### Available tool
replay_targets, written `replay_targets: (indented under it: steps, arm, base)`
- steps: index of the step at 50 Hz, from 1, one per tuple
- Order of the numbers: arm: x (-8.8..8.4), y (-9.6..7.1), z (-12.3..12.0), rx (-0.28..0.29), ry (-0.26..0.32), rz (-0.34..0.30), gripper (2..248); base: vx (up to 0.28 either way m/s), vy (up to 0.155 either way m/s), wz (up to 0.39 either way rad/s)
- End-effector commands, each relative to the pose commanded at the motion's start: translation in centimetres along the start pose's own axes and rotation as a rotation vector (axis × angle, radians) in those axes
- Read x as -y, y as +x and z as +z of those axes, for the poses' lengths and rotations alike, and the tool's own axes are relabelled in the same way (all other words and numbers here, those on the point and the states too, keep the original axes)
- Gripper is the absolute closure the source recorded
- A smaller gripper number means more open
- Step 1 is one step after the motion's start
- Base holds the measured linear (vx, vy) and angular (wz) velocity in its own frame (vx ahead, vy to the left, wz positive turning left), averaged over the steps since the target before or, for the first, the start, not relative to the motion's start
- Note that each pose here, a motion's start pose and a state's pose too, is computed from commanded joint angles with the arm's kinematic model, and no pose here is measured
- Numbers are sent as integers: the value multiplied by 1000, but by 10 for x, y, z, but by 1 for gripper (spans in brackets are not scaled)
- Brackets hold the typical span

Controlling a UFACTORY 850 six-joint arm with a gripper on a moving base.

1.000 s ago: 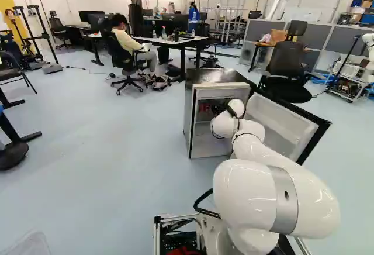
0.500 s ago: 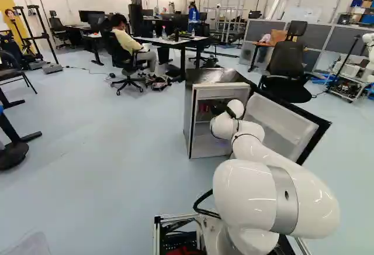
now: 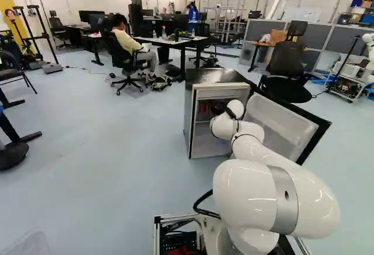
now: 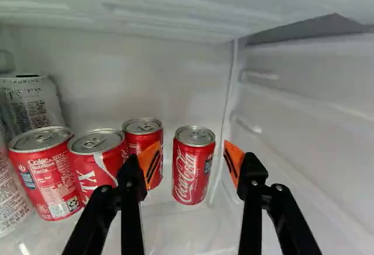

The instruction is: Grab a drink from the fridge

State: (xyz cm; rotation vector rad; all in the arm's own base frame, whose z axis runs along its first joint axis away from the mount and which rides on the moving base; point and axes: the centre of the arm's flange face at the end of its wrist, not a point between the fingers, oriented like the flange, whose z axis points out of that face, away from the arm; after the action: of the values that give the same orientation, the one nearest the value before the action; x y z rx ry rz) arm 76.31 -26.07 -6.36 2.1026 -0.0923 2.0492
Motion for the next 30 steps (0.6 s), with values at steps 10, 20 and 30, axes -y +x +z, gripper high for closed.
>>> replay_targets:
  steps: [10, 20, 30]
  arm:
    - [-3, 0, 1, 8, -4, -1, 86]
    - [-2, 1, 2, 17, -3, -2, 86]
    - [0, 1, 3, 31, -1, -3, 86]
  base:
    - [0, 0, 0]
    - [0, 0, 0]
    - [0, 0, 0]
